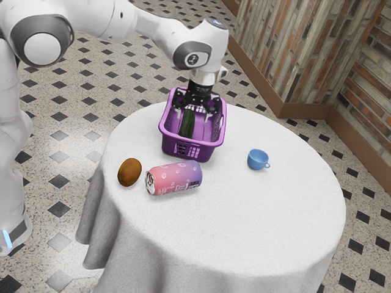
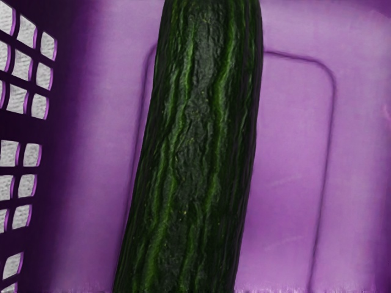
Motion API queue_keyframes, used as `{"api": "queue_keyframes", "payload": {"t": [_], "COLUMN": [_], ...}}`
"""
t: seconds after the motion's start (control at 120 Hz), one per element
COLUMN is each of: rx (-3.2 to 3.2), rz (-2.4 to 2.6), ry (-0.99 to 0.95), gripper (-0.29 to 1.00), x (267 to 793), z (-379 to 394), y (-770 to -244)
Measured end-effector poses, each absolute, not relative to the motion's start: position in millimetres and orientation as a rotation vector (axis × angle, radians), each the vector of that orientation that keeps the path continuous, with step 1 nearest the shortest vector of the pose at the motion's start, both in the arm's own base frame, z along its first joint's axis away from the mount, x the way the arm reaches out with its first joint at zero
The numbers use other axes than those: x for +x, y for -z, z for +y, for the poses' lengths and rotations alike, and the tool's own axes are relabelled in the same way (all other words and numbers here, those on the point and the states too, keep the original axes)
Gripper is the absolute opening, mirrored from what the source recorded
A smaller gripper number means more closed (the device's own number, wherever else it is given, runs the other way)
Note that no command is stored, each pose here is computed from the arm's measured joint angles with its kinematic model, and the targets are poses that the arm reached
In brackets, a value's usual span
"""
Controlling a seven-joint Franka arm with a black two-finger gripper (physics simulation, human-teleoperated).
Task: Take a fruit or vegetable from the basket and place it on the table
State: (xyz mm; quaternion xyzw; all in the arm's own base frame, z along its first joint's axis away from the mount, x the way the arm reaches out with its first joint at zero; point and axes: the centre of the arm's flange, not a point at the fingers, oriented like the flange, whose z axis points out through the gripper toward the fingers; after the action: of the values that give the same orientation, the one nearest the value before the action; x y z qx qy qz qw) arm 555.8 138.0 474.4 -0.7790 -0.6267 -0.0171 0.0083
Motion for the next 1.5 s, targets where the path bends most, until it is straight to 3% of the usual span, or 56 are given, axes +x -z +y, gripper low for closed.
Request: {"api": "queue_keyframes", "payload": {"t": [1.133,1.325,1.5], "rx": [-2.367,-2.354,-2.356], "rz": [-2.059,-2.075,-2.076], "ry": [0.001,-0.008,-0.003], "gripper": [0.69,0.34,0.24], "x": [561.6,562.8,563.8], "z": [148.6,151.3,150.5], "y": [-421.1,-414.6,-415.7]}}
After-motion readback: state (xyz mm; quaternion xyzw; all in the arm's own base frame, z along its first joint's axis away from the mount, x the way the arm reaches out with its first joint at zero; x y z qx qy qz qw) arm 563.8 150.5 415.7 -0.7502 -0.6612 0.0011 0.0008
